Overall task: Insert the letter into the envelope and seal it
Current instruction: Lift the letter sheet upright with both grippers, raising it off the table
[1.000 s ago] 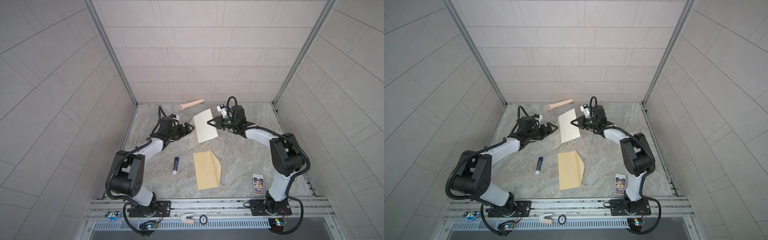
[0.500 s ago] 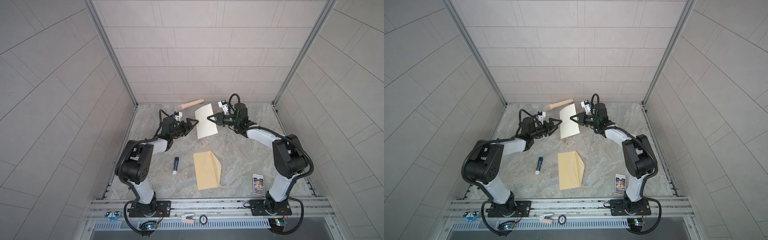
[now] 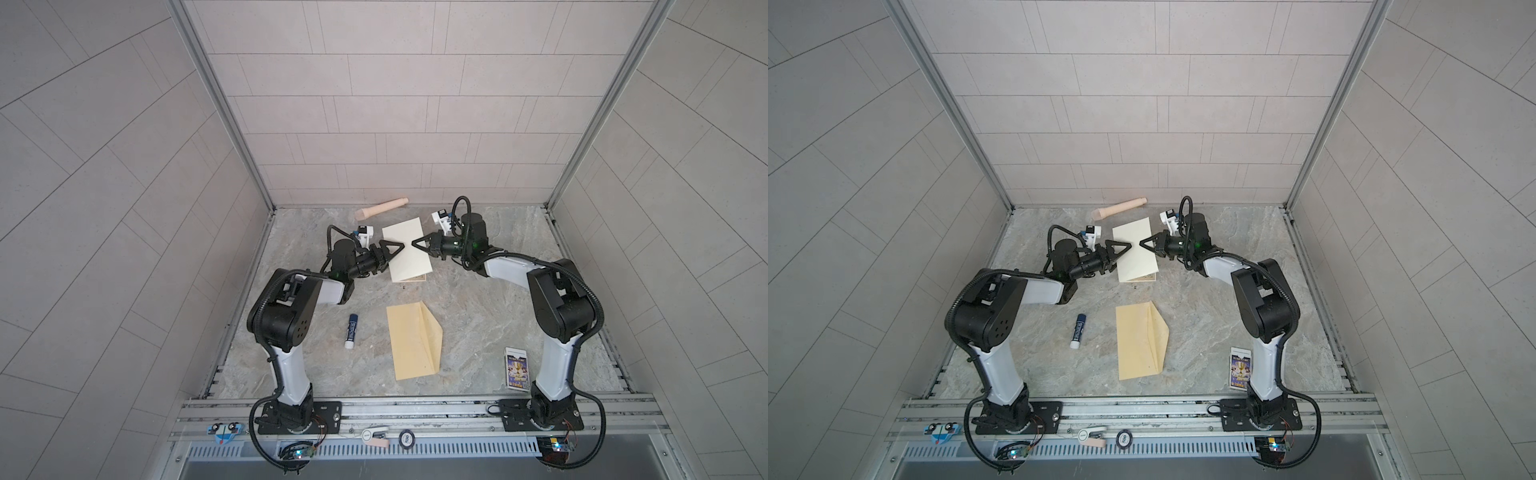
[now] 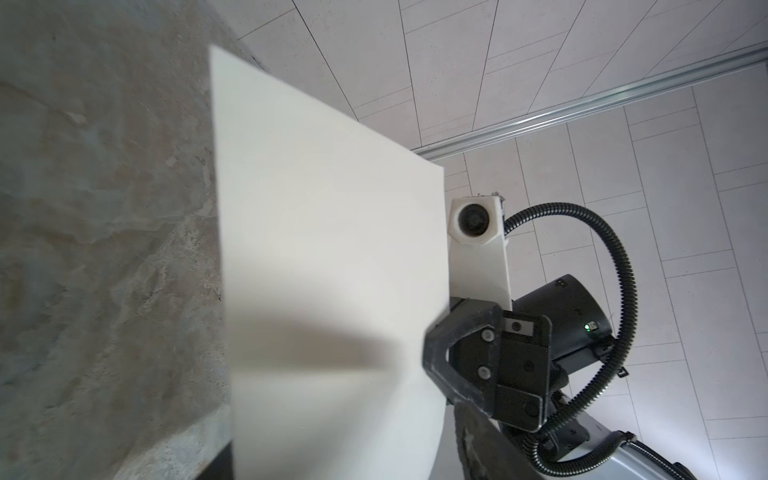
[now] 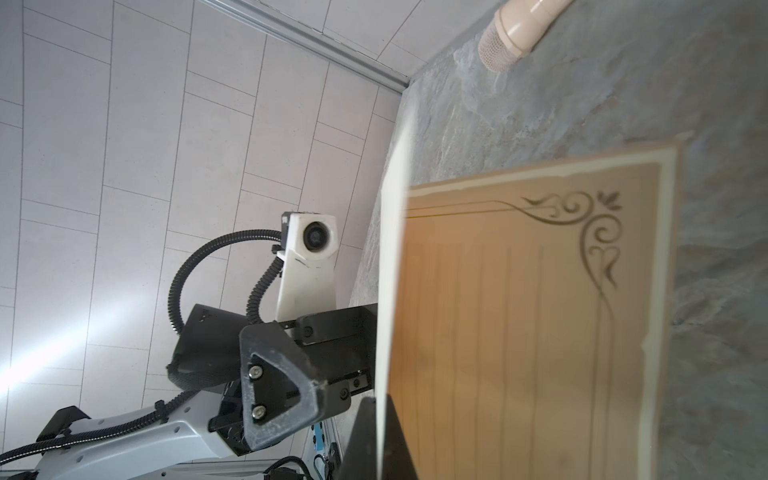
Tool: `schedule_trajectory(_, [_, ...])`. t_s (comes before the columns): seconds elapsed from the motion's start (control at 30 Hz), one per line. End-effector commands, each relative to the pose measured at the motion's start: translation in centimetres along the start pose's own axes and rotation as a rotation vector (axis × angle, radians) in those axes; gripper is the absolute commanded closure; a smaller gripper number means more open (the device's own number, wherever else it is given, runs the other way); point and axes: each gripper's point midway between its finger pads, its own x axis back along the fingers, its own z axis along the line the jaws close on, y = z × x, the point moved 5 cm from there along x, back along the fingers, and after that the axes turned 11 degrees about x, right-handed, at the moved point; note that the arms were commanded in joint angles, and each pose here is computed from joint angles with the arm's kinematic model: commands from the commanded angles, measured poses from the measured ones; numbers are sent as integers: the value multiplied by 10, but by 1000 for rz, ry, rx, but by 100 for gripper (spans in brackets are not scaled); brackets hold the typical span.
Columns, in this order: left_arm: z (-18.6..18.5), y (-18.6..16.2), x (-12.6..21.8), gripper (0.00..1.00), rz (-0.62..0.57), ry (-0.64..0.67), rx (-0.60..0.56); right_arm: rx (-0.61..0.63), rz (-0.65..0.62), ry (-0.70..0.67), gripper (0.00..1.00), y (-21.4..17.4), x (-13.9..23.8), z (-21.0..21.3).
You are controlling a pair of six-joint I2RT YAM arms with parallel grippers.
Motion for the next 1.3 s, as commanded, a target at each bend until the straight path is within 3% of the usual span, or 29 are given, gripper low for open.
schedule_trajectory(0.0, [-20, 2, 5, 42, 8, -67, -45, 30, 0, -5, 96, 1, 4, -2])
schedule_trajectory(0.4, [-17, 1, 10, 81, 17, -40, -49, 55, 37, -62, 87, -7, 10, -2])
schedule_trajectory(0.47, [-18, 0, 11, 87, 24, -25, -59, 62, 51, -74, 82, -7, 12, 1])
schedule_trajectory(0.57, [-24, -1, 11, 95, 51, -5, -81, 103, 93, -110, 62, -10, 23, 10])
schedule_trajectory(0.7, [-39, -9, 10, 100, 161, 11, -126, 303, 220, -167, 32, -23, 58, 31])
schedule_trajectory(0.9, [-43, -37, 17, 100, 390, 158, -312, 788, 443, -154, 9, -38, 108, 78])
schedule_trajectory(1.0, [-52, -47, 15, 100, 446, 156, -394, 980, 412, -193, 10, -25, 125, 78])
schedule_trajectory(1.07, [-59, -54, 13, 100, 472, 135, -458, 1035, 365, -213, 8, -10, 131, 82])
schedule_trajectory(1.17, [-75, -68, 11, 100, 518, 67, -556, 1087, 332, -135, 4, 7, 124, 95])
schedule_trajectory(1.27, [-84, -72, 11, 100, 541, 38, -607, 1072, 355, 31, 2, 9, 108, 104])
